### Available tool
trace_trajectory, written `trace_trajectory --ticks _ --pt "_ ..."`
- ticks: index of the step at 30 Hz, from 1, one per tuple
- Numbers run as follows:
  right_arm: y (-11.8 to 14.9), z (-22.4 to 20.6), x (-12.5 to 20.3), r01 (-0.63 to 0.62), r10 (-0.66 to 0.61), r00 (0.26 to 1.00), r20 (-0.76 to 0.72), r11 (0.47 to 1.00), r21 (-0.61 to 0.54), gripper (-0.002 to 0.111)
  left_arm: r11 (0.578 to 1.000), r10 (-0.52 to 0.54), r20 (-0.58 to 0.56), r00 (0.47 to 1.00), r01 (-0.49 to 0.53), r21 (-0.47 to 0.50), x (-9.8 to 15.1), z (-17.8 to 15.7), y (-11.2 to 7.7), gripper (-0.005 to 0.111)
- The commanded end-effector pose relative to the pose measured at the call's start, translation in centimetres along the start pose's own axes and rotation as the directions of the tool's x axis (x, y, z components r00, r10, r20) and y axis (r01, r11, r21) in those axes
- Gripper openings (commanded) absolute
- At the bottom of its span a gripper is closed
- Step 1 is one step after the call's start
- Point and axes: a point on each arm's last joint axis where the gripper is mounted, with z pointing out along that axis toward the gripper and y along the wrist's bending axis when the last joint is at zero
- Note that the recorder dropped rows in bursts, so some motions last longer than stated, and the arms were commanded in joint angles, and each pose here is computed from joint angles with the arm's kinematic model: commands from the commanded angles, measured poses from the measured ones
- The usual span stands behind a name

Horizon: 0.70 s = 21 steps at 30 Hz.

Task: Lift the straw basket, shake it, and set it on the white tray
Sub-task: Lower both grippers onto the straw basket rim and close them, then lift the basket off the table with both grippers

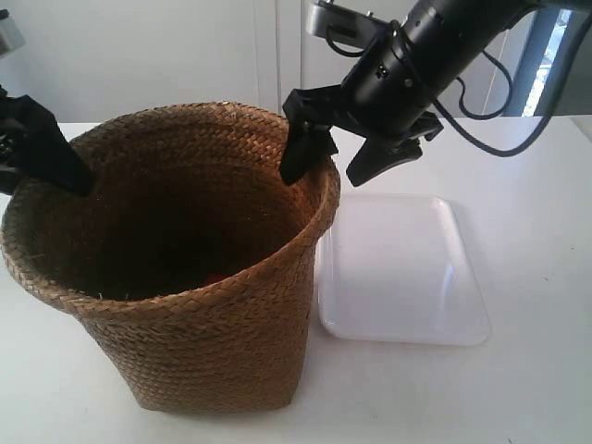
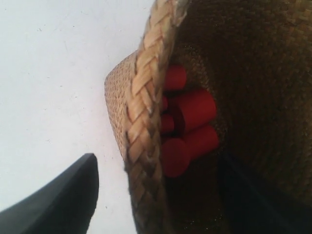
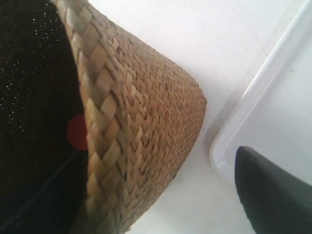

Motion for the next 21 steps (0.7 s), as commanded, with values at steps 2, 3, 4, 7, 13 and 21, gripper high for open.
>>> trace_trajectory --ticks 2,3,4,7,13,21 --pt "0.1 1.0 0.2 -0.001 0.0 0.999 -0.051 1.0 -0.013 0.078 0.999 0.001 -0.021 1.0 0.0 0.048 0.2 0.2 -0.6 0.071" --pt "-0.1 1.2 0.2 -0.003 0.003 0.998 -0.057 1.0 -0.013 0.078 0.999 0.001 -0.021 1.0 0.0 0.048 0.2 0.2 -0.6 0.071" --pt "-0.1 1.5 0.2 -0.005 0.004 0.998 -0.067 1.0 -0.014 0.077 0.999 0.001 -0.022 1.0 0.0 0.046 0.3 0.2 -0.5 0.071" --pt "-0.3 1.8 0.2 -0.012 0.011 0.997 -0.073 1.0 -0.012 0.075 0.999 0.007 -0.033 0.999 -0.005 0.034 0.4 0.2 -0.4 0.071" --pt "-0.4 1.8 0.3 -0.022 0.022 0.996 -0.084 1.0 0.001 0.072 0.999 0.025 -0.035 0.999 -0.024 0.035 0.3 0.3 -0.7 0.066" --pt "-0.3 1.6 0.5 -0.037 0.037 0.994 -0.101 0.999 0.004 0.072 0.997 0.079 -0.054 0.995 -0.078 0.011 0.2 1.0 -1.5 0.065"
